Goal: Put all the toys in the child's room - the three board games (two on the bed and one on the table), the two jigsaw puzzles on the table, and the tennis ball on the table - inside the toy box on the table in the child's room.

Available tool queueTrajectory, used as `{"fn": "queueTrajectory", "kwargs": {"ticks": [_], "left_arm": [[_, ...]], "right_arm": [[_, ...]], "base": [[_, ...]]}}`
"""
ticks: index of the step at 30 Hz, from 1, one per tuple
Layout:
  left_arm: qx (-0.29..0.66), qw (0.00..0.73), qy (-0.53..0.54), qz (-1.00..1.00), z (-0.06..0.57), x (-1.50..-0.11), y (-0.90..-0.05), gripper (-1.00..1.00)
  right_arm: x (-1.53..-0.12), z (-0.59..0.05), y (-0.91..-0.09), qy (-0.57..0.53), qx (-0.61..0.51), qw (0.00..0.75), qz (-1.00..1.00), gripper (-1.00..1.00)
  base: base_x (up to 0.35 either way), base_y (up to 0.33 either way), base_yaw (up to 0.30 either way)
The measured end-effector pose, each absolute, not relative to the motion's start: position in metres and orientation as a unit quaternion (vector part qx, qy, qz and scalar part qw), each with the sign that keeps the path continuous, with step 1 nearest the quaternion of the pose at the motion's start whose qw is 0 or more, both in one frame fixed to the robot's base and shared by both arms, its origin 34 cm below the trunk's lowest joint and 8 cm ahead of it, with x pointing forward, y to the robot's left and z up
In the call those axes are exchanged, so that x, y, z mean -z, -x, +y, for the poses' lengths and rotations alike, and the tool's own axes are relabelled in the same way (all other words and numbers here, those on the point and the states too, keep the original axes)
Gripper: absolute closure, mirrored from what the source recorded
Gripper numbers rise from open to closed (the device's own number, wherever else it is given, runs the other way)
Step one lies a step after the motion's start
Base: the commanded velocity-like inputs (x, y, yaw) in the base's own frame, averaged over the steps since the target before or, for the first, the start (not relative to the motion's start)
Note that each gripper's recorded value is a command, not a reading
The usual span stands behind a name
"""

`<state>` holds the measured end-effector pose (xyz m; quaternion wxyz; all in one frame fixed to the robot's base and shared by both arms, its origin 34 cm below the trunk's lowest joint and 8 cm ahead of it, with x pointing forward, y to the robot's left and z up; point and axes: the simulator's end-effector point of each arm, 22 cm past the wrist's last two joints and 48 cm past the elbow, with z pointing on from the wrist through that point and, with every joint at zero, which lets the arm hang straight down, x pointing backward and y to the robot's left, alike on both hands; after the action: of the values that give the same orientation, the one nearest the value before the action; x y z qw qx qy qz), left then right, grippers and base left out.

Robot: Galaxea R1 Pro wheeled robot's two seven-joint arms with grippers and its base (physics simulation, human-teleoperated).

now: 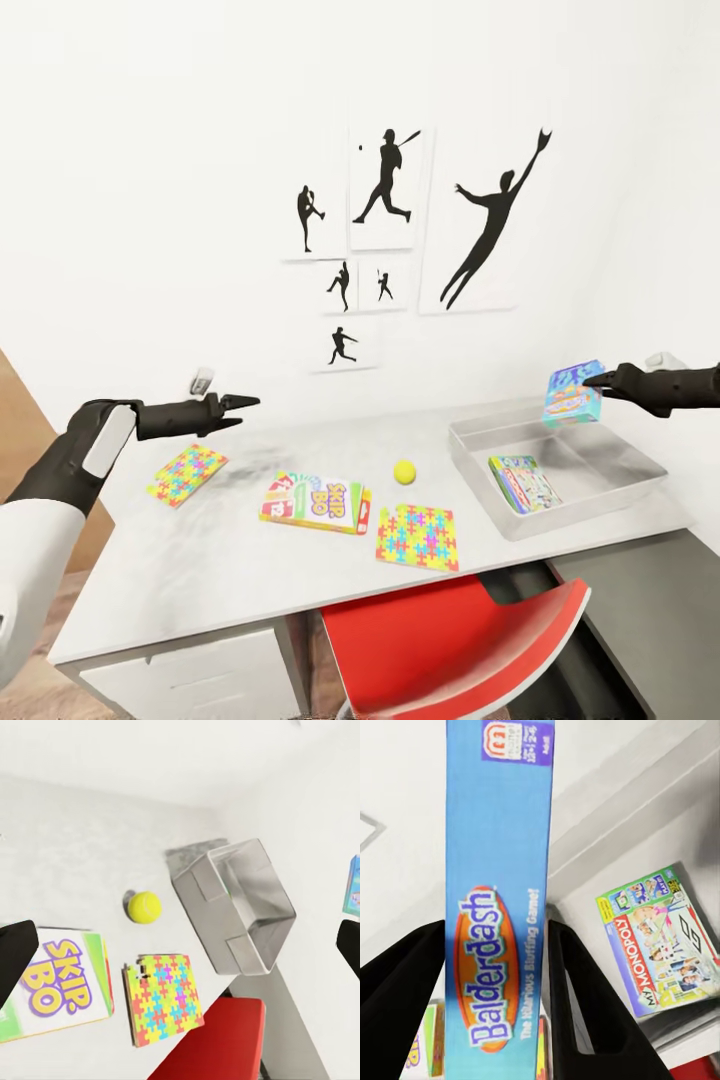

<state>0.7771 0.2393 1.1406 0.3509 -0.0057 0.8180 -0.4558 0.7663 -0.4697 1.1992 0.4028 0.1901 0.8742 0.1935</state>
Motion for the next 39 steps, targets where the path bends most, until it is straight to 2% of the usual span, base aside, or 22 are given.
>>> {"fn": "queueTrajectory", "kwargs": {"ticks": [15, 21, 22, 39], "left_arm": [[0.456, 0.339, 0.010, 0.823, 0.239, -1.124, -0.780, -1.00], [0.467, 0.335, 0.010, 0.818, 0.236, -1.122, -0.780, -1.00], [0.497, 0.333, -0.004, 0.801, 0.226, -1.133, -0.774, -1.00], [0.514, 0.322, -0.004, 0.795, 0.222, -1.122, -0.775, -1.00]], "right_arm": [[-1.197, -0.497, -0.761, -0.191, -0.161, 0.404, 0.880, 1.00], [-1.232, -0.450, -0.762, -0.104, -0.150, 0.439, 0.880, 1.00], [-1.241, -0.445, -0.759, -0.087, -0.143, 0.447, 0.879, 1.00], [-1.202, -0.474, -0.756, -0.101, -0.109, 0.409, 0.900, 1.00]], "base": [[0.000, 0.000, 0.000], [0.000, 0.000, 0.000], [0.000, 0.000, 0.000], [0.000, 0.000, 0.000]]}}
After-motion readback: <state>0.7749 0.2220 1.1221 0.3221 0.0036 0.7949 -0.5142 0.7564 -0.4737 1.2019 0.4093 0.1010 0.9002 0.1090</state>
